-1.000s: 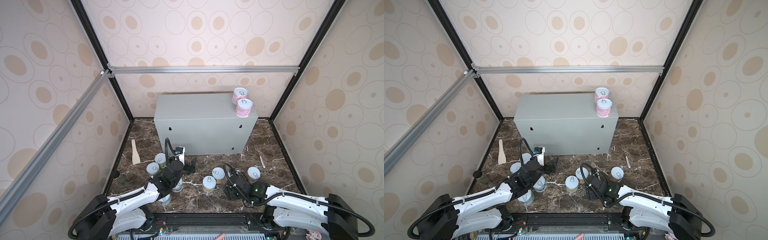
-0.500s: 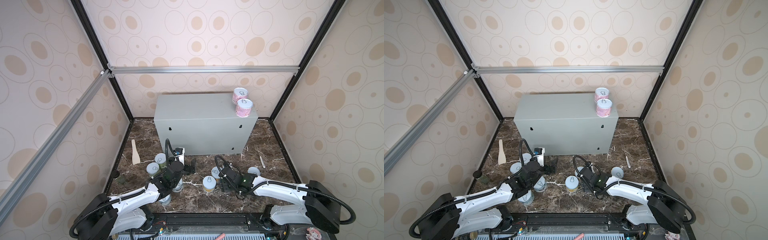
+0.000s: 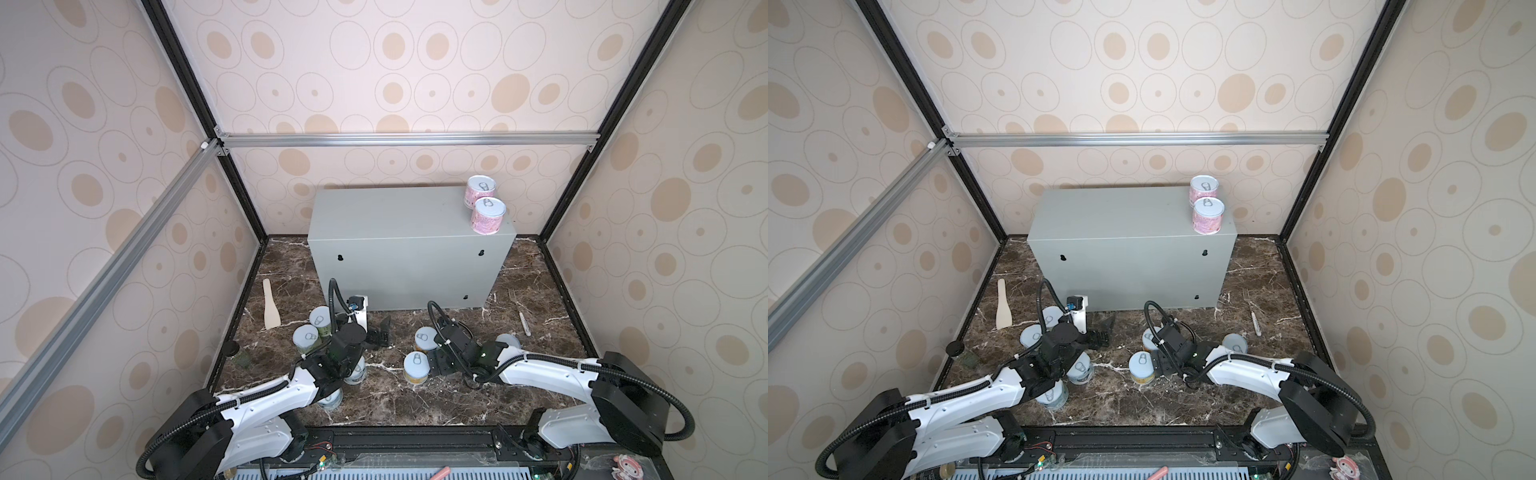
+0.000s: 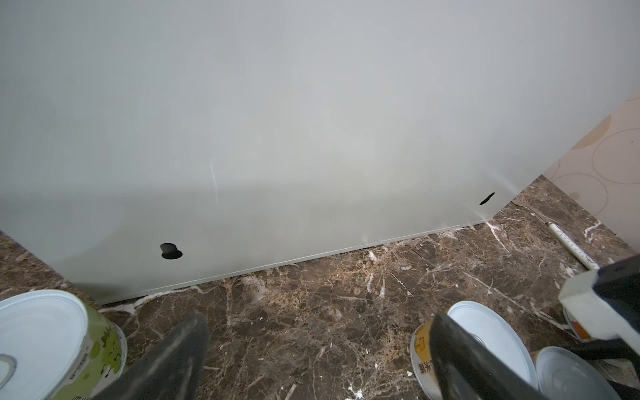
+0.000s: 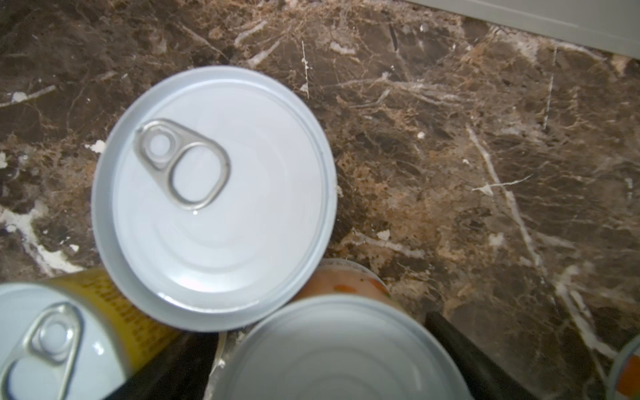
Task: Place and organize the canned foods onto the counter
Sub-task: 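Close the right gripper on the orange-labelled can among the yellow cans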
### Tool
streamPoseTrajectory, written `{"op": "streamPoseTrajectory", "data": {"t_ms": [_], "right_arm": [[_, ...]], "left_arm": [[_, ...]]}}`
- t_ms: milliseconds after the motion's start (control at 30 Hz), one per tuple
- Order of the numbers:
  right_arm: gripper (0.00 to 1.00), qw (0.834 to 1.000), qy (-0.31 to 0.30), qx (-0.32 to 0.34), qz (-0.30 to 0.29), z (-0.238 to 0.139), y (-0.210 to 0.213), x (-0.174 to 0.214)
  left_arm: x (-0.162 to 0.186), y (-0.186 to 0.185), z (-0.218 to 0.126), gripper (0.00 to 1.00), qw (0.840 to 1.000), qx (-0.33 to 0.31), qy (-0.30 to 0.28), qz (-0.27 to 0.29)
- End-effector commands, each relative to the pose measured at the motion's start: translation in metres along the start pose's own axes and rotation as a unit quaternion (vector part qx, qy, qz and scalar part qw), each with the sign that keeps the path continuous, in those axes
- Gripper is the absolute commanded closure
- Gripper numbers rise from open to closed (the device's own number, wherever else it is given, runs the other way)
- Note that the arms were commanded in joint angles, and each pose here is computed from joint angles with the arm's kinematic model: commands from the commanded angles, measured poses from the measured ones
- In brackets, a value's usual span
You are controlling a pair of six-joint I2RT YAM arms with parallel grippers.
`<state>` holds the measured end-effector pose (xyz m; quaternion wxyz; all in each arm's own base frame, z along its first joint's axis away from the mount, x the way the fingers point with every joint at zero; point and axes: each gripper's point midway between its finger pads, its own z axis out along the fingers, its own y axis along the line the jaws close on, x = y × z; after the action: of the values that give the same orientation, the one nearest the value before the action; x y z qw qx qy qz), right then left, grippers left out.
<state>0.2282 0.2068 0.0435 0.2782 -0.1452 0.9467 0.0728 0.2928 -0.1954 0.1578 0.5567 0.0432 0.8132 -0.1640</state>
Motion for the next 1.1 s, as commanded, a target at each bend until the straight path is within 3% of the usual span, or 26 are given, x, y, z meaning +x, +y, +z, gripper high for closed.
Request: {"op": "streamPoseTrajectory", "data": {"t_ms": [0,300,633,833,1067], "right_arm": [[0.05,0.999,-0.027,-0.017,0.002,-0.004,-0.001,0.000],[0.12,0.996,-0.075,-0.042,0.014,-0.006,-0.005,0.009],[0.14,0.993,-0.115,-0.036,0.007,0.009,-0.003,0.006],[0.29,0.992,-0.123,-0.022,0.006,0.008,-0.008,0.004],[0.38,0.992,-0.129,-0.014,0.009,-0.008,-0.015,0.001]], "left_arm": [[-0.003,0.006,-0.002,0.01,1.000,-0.011,-0.007,-0.015],[-0.002,0.005,-0.001,0.01,1.000,-0.009,-0.004,-0.011],[-0.001,0.006,0.000,0.01,1.000,-0.012,-0.002,-0.015],[-0.001,0.006,-0.001,0.01,1.000,-0.012,0.001,-0.013],[-0.003,0.001,-0.002,0.01,1.000,-0.001,0.002,-0.018]]}}
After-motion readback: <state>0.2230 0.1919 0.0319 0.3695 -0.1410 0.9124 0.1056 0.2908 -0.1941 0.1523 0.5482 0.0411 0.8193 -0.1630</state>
